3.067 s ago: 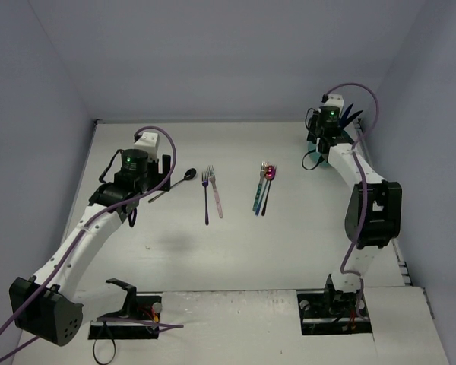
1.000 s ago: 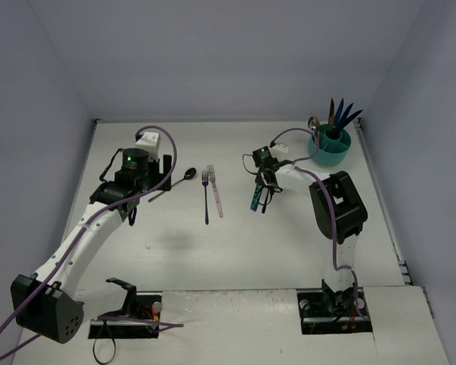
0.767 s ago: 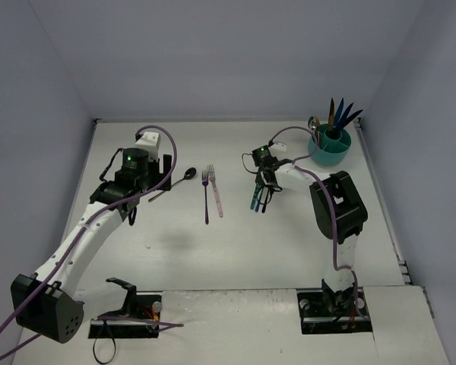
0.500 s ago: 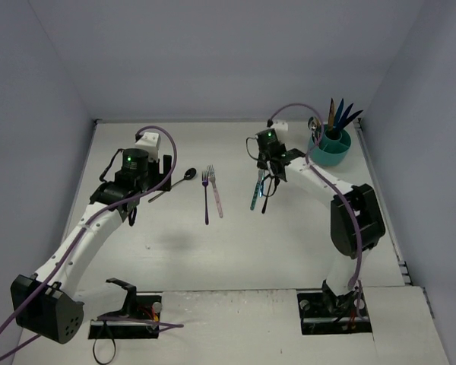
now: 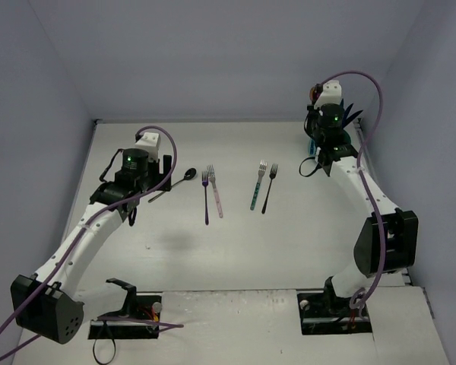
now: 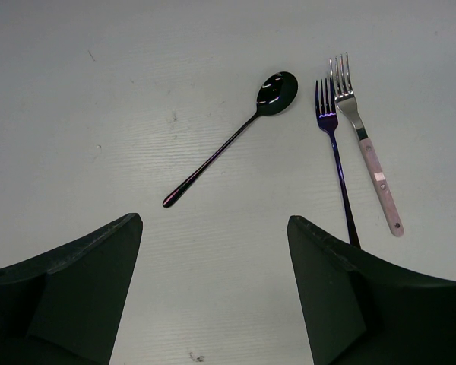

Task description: Sort the eating utensils into containers

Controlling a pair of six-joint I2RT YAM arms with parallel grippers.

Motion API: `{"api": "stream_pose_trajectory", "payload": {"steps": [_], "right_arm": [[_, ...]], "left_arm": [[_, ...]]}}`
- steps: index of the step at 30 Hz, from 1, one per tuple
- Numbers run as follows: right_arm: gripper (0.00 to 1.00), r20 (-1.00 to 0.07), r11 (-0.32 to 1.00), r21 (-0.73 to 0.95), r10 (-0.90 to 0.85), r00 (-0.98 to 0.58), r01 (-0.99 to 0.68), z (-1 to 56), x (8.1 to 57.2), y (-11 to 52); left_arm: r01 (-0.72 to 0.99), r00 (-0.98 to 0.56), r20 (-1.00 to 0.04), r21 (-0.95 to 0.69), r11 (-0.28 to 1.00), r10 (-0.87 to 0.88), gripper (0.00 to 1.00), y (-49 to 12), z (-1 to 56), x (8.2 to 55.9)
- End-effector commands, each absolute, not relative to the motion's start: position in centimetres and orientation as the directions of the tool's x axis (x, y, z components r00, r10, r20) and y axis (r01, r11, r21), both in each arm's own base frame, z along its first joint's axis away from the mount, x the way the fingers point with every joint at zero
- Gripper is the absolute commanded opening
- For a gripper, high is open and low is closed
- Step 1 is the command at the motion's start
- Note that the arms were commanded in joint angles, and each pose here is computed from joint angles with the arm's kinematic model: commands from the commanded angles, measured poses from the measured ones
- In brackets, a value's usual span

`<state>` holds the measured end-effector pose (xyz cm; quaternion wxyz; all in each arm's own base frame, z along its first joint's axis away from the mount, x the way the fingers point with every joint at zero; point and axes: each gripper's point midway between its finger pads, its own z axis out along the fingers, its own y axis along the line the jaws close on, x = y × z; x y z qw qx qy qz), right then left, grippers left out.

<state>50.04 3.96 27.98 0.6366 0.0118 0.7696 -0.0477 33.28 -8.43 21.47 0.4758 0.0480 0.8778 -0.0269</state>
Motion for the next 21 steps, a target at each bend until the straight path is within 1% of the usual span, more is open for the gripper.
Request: {"api": "stream_pose_trajectory", "payload": {"steps": [1,8,15,21], "right_arm": [[0.00,-0.985,0.985,-0.167,-0.169,0.037,0.037,32.5,53.1,2.8],[0.00,-0.980,0.983,-0.180,-0.181,0.078,0.022,30.0,56.4,0.8],[0.00,-0.977,0.980,-0.197,-0.199,0.078,0.033,27.6,58.7,-0.5],[0.00,-0.975,0.980,-0.198,-0.200,0.100,0.027,27.6,59.9,-0.8]], "left_arm": [[0.108,-0.485,-0.874,-0.013,0.994,0.041,0.74,-8.6,23.4,34.4],[0.109,-0.496,-0.867,-0.011,0.994,0.045,0.74,-8.6,23.1,34.6],[0.113,-0.502,-0.864,-0.017,0.993,0.042,0.74,-8.9,22.8,34.8],[0.118,-0.509,-0.860,-0.020,0.993,0.043,0.74,-9.0,22.5,34.8]]}}
